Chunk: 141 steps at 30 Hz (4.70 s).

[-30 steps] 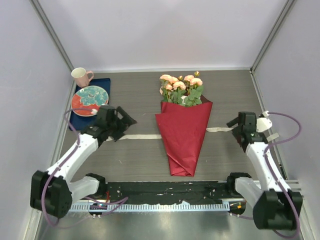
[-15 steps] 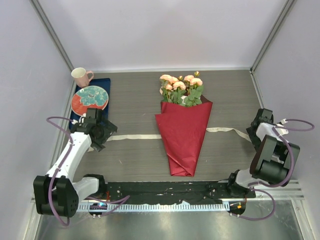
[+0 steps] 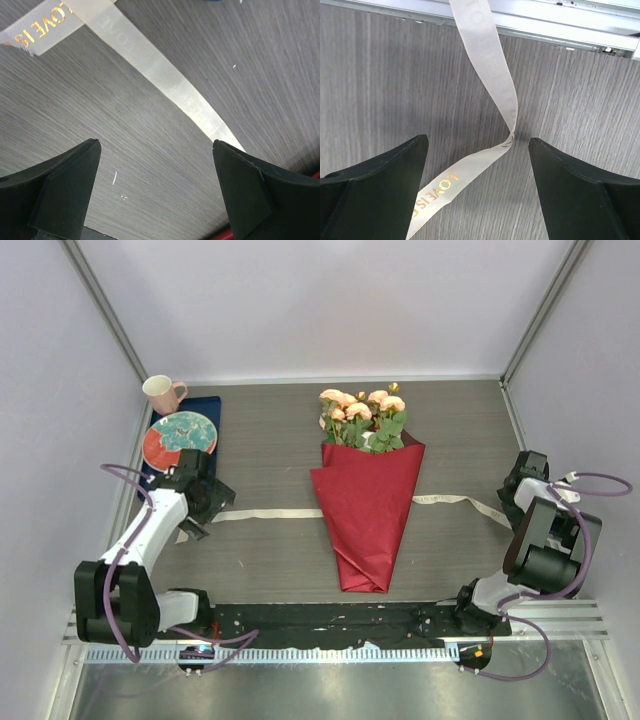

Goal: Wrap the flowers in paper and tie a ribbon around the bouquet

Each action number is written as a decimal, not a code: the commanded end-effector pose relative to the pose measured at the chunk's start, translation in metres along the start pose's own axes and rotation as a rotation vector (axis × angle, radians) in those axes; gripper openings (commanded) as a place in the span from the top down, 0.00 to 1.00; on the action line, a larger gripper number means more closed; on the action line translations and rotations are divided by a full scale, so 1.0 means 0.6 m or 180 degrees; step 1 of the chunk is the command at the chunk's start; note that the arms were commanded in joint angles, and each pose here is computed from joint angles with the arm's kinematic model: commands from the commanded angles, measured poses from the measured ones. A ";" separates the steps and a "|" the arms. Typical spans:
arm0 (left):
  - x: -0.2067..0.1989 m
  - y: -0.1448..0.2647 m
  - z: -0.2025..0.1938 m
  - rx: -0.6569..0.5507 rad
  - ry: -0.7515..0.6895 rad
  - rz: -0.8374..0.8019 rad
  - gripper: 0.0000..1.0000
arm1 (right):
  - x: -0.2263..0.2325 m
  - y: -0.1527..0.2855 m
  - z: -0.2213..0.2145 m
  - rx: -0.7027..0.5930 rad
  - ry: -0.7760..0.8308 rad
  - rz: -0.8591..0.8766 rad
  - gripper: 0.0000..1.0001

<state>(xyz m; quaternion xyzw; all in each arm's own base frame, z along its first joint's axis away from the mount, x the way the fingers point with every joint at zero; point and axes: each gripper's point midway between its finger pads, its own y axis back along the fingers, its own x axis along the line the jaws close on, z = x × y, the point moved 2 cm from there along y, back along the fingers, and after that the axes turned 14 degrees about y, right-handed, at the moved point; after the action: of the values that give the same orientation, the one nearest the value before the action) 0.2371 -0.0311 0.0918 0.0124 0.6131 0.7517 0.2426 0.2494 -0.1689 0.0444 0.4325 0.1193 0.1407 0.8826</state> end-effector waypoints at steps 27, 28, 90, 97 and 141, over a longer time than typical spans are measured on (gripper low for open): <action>-0.007 -0.125 0.006 -0.0329 0.0519 0.0528 0.73 | 0.114 0.264 0.038 -0.1170 0.0259 0.1366 1.00; -0.005 -0.122 0.009 -0.0360 0.0481 0.0507 0.82 | 0.132 0.319 0.026 -0.1285 0.0338 0.1720 1.00; -0.160 0.165 -0.266 0.1033 -0.1844 -0.2298 0.22 | 0.257 0.638 -0.397 -0.0750 0.3869 0.5178 0.26; -0.034 0.173 -0.086 -0.0083 -0.0894 -0.1673 0.21 | 0.327 0.710 -0.558 -0.1106 0.4656 0.5339 0.23; -0.130 0.295 -0.093 0.0143 -0.1418 -0.3121 0.20 | 0.375 0.814 -0.316 -0.0866 0.2177 0.5282 1.00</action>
<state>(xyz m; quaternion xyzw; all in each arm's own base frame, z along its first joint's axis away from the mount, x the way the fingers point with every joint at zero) 0.2044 -0.0686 0.2304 -0.1231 0.4805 0.6731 0.5486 0.3215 0.3968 0.2427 0.1365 0.1278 0.9065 0.3785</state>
